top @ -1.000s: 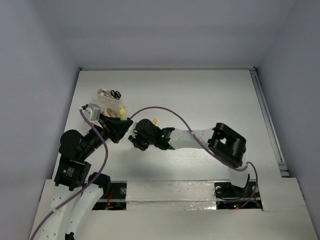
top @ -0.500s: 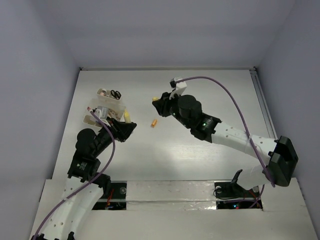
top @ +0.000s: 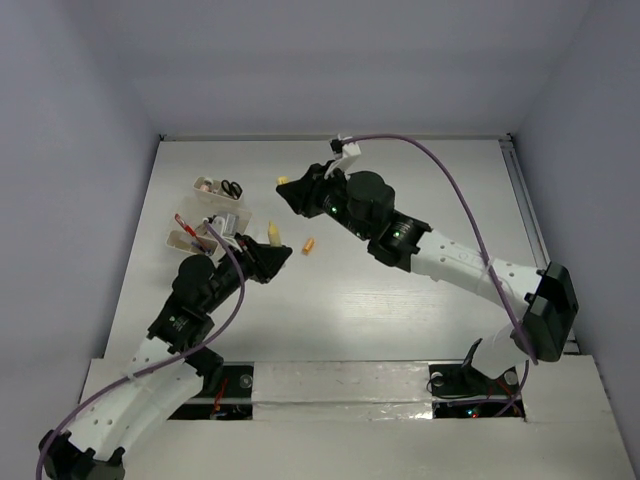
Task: Sort the stationery into containers
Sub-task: Close the pen cap on the pen.
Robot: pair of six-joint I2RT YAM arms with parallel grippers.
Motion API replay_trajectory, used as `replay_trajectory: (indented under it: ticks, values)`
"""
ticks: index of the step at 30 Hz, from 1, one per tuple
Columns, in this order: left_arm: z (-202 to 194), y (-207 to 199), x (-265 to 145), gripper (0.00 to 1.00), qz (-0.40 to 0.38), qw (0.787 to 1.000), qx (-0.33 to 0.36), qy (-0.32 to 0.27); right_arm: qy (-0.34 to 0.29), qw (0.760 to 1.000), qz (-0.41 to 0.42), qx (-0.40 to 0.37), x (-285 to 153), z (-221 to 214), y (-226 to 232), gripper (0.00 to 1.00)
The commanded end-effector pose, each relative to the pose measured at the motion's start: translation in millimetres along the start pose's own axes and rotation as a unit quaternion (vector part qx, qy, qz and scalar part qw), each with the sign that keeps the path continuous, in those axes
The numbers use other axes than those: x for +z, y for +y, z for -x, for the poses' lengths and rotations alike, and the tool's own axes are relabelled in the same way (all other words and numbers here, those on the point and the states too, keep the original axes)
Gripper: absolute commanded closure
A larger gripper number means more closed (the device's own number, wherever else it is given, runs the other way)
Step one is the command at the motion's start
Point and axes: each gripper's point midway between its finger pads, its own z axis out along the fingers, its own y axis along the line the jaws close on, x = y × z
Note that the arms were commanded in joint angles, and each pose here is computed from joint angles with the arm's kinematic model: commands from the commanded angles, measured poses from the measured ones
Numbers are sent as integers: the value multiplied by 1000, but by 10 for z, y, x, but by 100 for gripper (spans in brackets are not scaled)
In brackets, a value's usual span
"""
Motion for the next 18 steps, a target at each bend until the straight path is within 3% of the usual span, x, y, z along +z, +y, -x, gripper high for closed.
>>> replay_trajectory:
  ticks: [1,18]
  values:
    - [169,-73,64,100,-14,999,15,-37,-22,999,46,9,37,237,349,100]
    - [342,-132,132,100,-12,998,28,-51,5,1000,17,-25,162,-82,336,100]
